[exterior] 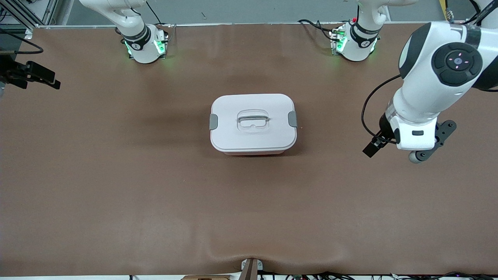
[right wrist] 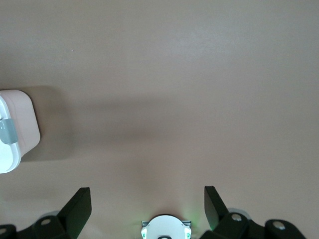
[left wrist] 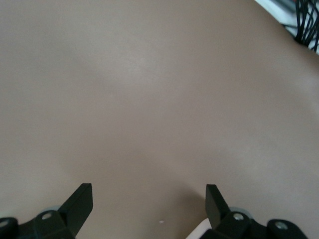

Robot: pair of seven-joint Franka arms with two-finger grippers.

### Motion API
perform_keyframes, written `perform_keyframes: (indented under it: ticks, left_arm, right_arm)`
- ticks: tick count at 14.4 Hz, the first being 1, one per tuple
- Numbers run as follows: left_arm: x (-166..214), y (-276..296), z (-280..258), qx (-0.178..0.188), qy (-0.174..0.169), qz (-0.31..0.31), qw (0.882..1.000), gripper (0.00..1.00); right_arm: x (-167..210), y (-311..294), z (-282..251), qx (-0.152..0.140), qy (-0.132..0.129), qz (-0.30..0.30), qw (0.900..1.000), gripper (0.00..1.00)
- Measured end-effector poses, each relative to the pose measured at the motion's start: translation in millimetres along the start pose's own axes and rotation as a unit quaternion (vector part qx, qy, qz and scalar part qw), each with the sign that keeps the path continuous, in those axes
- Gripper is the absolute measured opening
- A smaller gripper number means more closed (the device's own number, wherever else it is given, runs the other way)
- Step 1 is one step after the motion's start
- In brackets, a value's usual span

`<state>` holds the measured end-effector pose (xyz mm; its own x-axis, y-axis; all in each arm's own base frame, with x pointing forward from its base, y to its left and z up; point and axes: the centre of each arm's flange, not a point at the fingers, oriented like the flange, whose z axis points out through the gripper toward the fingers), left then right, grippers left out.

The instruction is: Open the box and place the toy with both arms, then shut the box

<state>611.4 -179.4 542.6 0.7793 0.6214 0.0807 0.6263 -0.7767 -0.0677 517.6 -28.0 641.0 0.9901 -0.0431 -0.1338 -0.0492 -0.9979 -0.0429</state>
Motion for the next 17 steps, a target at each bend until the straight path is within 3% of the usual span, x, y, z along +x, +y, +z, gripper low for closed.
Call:
perform_keyframes:
  ticks: [6, 12, 17]
  left_arm:
    - [63, -74, -27, -0.041, -0.027, 0.113, 0.992, 1.0]
    - [55, -95, -61, -0.048, -0.015, 0.203, 0.978, 1.0]
    - [51, -137, -94, -0.042, -0.02, 0.217, 0.975, 1.0]
  right_arm:
    - [0, 0, 0, 0.0, 0.0, 0.0, 1.0, 1.0]
    - [0, -1, 0, 0.0, 0.0, 0.0, 1.0, 1.0]
    - [0, 0, 3, 0.0, -0.003, 0.0, 1.0, 1.0]
